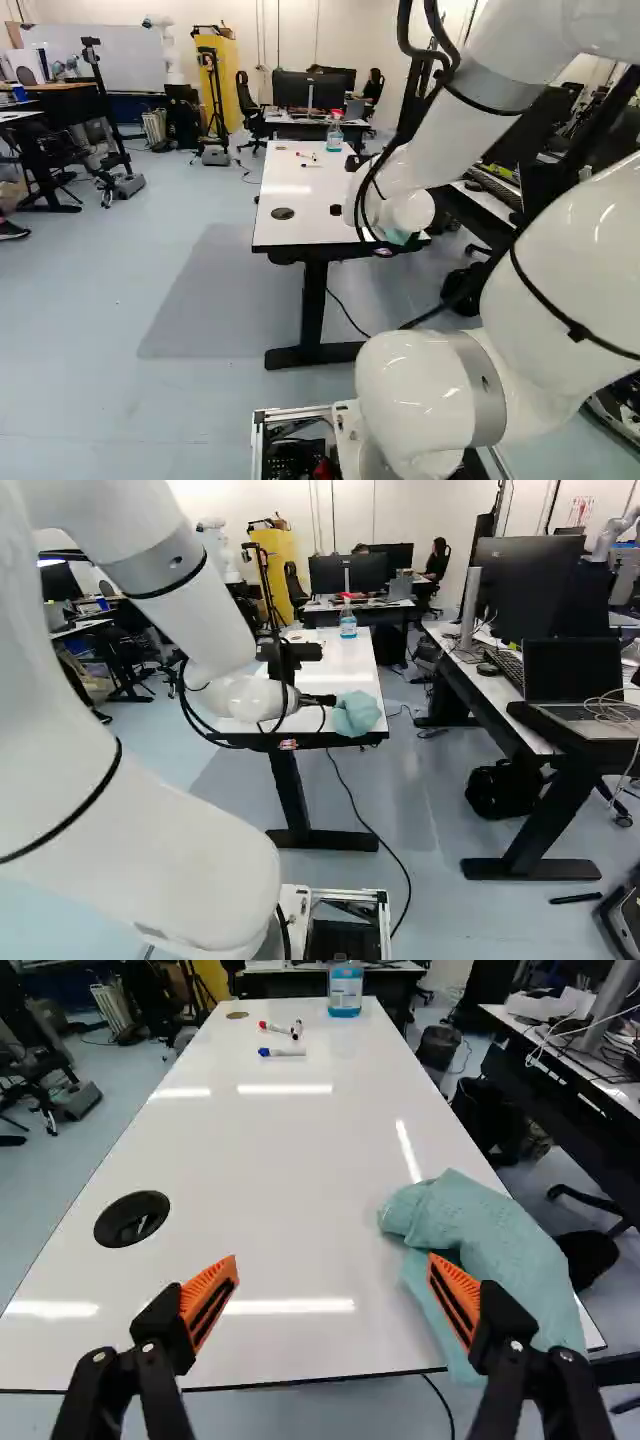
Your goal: Clean the table with the green towel
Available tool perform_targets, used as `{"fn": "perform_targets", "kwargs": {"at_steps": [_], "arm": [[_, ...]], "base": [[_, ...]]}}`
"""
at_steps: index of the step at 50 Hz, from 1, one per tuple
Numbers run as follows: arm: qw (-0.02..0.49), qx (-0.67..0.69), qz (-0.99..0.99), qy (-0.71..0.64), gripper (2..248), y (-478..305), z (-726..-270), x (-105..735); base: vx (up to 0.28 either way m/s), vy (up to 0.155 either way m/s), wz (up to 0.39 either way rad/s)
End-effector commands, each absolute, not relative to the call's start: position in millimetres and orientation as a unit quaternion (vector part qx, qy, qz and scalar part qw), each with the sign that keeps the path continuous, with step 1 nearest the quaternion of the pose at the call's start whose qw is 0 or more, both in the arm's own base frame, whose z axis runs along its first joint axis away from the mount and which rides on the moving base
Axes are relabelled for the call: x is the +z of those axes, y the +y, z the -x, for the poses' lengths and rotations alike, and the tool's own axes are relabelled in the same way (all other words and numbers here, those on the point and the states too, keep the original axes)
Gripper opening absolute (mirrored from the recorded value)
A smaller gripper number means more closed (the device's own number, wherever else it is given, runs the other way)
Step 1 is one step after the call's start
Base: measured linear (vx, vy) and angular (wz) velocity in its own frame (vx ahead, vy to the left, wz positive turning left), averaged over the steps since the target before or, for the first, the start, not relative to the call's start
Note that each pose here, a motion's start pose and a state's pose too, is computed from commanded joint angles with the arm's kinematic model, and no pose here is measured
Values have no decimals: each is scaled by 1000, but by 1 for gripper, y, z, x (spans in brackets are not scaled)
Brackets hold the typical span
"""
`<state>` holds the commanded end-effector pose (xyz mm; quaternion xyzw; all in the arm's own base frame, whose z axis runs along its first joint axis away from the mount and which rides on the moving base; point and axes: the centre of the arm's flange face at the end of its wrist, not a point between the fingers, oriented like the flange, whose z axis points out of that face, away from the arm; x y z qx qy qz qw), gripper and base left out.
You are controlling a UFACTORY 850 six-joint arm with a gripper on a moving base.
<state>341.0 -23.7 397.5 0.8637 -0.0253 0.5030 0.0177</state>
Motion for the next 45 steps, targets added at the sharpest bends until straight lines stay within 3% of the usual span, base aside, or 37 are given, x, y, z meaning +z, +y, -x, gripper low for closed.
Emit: {"fn": "perform_targets", "kwargs": {"at_steps": [45], "arm": [[3, 569, -822, -4, 247, -3, -282, 370]], "base": [[0, 0, 0]]}}
